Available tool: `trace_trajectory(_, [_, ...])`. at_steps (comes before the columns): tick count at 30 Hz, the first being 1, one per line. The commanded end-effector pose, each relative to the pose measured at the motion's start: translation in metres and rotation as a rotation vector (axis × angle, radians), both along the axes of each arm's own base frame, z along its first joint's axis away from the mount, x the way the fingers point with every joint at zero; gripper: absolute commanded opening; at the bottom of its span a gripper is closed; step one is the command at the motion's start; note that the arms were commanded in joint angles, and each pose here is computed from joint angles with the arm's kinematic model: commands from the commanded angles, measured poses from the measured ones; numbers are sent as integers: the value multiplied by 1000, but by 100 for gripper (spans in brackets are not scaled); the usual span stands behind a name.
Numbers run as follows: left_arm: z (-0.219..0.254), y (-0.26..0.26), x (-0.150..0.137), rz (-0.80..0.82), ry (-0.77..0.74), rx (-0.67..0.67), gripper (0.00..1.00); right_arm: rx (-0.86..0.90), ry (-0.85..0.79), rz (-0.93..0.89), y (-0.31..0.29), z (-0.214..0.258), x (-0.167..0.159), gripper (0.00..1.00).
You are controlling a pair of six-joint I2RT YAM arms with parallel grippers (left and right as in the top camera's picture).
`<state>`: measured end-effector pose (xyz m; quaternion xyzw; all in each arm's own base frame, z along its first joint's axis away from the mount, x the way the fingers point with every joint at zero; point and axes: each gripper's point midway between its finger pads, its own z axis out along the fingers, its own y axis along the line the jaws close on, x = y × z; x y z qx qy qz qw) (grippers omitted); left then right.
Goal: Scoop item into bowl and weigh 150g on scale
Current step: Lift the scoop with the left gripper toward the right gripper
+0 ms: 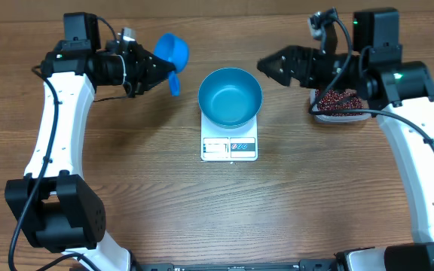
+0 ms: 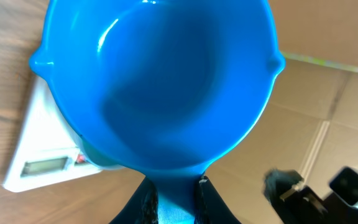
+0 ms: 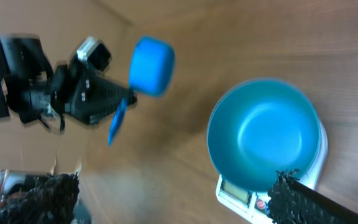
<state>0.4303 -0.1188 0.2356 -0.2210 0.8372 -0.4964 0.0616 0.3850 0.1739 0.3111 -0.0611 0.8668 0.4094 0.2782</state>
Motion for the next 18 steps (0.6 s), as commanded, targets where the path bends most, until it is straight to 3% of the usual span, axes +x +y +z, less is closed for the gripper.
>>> trace_trajectory(1, [26, -22, -10, -14, 94, -145, 4, 33, -17, -105, -3, 17, 12, 98])
trace_trajectory(2, [27, -24, -11, -8, 119, -157, 4, 43, -30, -96, -1, 21, 13, 82])
trace_trajectory(3, [28, -28, -13, -7, 146, -175, 4, 48, -32, -94, -1, 22, 13, 72])
trace_trajectory(5, [31, -34, -17, -11, 189, -207, 4, 53, -14, -96, 2, 21, 11, 59])
trace_trajectory(12, [32, -47, -21, -2, 269, -228, 4, 4, 17, -47, 47, 8, -6, 58])
trace_trajectory(18, [26, -47, -17, 28, 270, -195, 4, -72, 1, -168, 81, 2, -10, 61])
